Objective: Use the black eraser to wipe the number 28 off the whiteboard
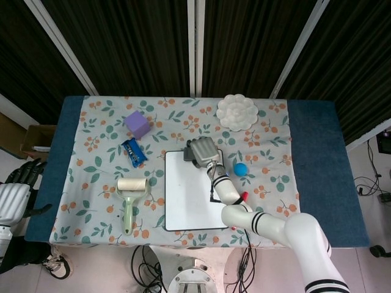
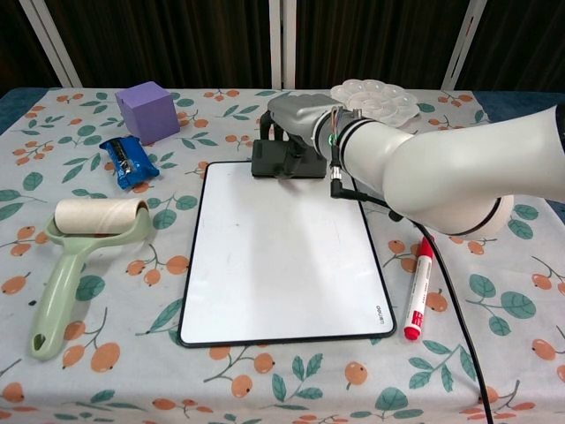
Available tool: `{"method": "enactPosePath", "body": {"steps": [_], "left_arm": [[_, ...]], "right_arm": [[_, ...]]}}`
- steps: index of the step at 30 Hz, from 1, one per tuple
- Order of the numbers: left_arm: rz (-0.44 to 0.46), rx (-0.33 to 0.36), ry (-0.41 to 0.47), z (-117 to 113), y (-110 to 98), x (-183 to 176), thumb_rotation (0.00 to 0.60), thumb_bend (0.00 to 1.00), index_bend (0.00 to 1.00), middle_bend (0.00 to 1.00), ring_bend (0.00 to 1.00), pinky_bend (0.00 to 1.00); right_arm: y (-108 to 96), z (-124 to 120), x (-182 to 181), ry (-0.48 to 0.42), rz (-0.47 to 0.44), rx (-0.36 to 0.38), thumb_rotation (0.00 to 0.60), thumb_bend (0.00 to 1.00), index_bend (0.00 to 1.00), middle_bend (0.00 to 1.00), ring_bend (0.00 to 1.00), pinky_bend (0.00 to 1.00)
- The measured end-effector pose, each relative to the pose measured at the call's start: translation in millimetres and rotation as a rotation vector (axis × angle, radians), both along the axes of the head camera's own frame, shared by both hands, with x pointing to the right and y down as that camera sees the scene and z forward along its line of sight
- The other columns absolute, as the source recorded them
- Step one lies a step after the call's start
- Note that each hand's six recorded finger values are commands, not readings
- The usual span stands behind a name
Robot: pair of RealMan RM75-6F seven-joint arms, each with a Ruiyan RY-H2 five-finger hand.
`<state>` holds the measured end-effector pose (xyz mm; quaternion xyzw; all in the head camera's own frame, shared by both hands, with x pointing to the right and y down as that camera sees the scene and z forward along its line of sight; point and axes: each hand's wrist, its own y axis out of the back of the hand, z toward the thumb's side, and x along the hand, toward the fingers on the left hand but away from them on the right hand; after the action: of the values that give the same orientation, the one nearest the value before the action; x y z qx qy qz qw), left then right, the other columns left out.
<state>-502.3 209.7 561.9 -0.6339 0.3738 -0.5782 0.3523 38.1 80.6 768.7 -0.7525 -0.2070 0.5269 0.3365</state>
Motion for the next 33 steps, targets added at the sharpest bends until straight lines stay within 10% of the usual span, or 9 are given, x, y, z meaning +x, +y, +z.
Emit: {"method": "enactPosePath", "body": {"steps": [33], "left_arm": [[0.029, 0.014, 0.029, -8, 0, 17, 0.6, 0.0, 0.08, 0.04, 0.04, 0.16]], "right_arm": [[81, -83, 30, -0.145, -0.179, -0.188, 0.6, 0.39, 0.83, 0.77, 0.67, 0.74]]}}
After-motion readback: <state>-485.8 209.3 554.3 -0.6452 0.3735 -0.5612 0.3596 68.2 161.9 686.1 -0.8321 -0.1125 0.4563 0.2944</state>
